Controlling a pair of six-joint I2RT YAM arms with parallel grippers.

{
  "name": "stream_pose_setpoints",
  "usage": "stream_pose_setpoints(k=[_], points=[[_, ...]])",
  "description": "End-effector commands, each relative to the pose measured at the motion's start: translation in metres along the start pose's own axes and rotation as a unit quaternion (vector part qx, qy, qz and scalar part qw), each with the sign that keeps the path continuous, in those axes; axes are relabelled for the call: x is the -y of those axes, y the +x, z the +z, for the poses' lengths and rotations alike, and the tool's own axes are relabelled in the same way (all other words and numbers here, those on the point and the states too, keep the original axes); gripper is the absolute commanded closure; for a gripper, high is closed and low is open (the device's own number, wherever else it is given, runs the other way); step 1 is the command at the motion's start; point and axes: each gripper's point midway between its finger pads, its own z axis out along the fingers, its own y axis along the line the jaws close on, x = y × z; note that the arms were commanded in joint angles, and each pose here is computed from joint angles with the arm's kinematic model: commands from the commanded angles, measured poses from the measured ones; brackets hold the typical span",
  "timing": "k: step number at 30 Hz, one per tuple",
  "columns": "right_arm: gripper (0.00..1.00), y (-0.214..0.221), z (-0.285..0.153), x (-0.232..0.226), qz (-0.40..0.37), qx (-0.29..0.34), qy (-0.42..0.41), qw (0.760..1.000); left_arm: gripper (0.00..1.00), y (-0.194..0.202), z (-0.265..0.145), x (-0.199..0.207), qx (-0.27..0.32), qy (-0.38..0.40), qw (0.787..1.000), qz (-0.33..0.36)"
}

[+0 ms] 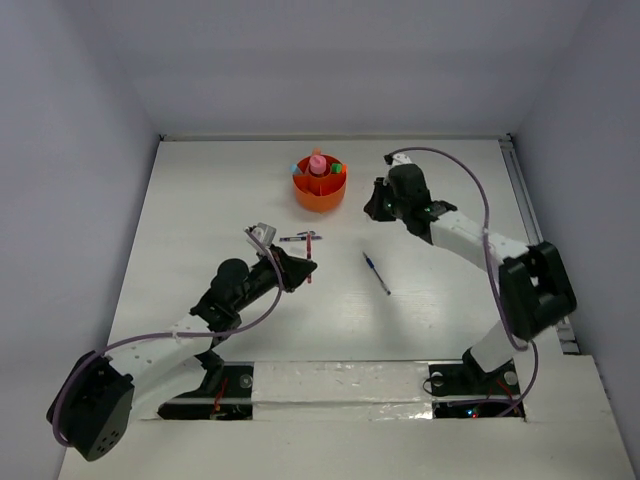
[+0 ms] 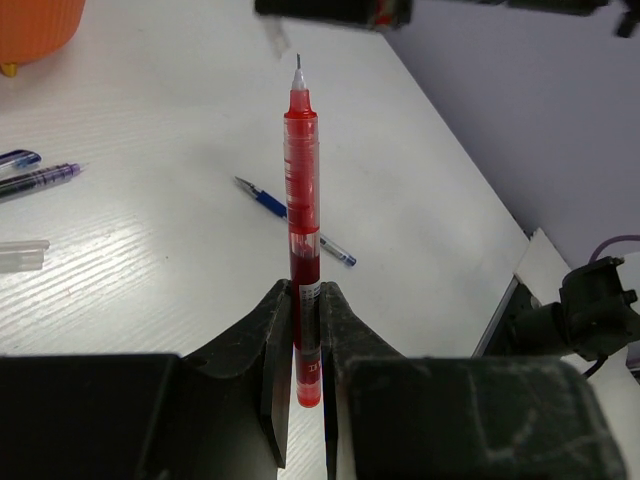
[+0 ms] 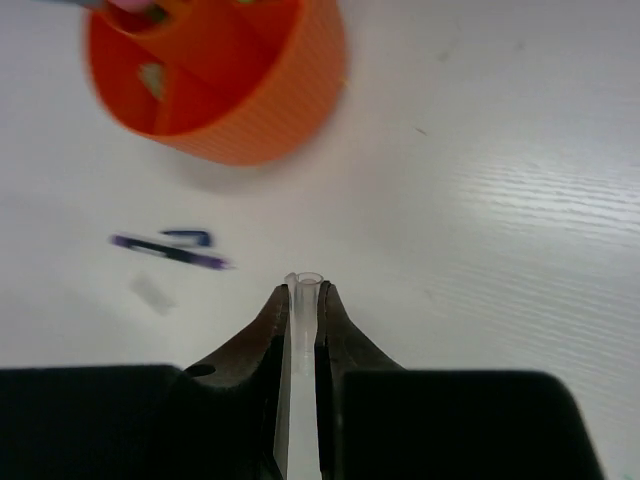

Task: Sort the stationery into containers
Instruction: Pick up the pen cap from the center of the board, then close the pen cap on the pen.

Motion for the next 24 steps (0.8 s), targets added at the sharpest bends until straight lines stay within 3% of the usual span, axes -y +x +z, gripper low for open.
stream_pose_setpoints(k=[1,3,11,24], points=[[1.00,-0.044,-0.041,-0.067,0.048,0.113,-0.140,0.982,1.00,-0.011,0.005,0.013,0.018,0.033,0.999,0.013],[1.00,-0.055,-0.068,-0.091,0.071,0.151,-0.195,0.967,1.00,-0.009,0.007,0.011,0.014,0.029,0.999,0.016],[1.00,-0.049,-0.113,-0.148,0.112,0.175,-0.312,0.927,1.00,0.002,0.012,0.016,-0.006,0.048,0.999,0.023],[1.00,-0.036,-0.122,-0.181,0.103,0.174,-0.355,0.913,1.00,0.004,0.013,0.018,-0.008,0.051,0.998,0.024]])
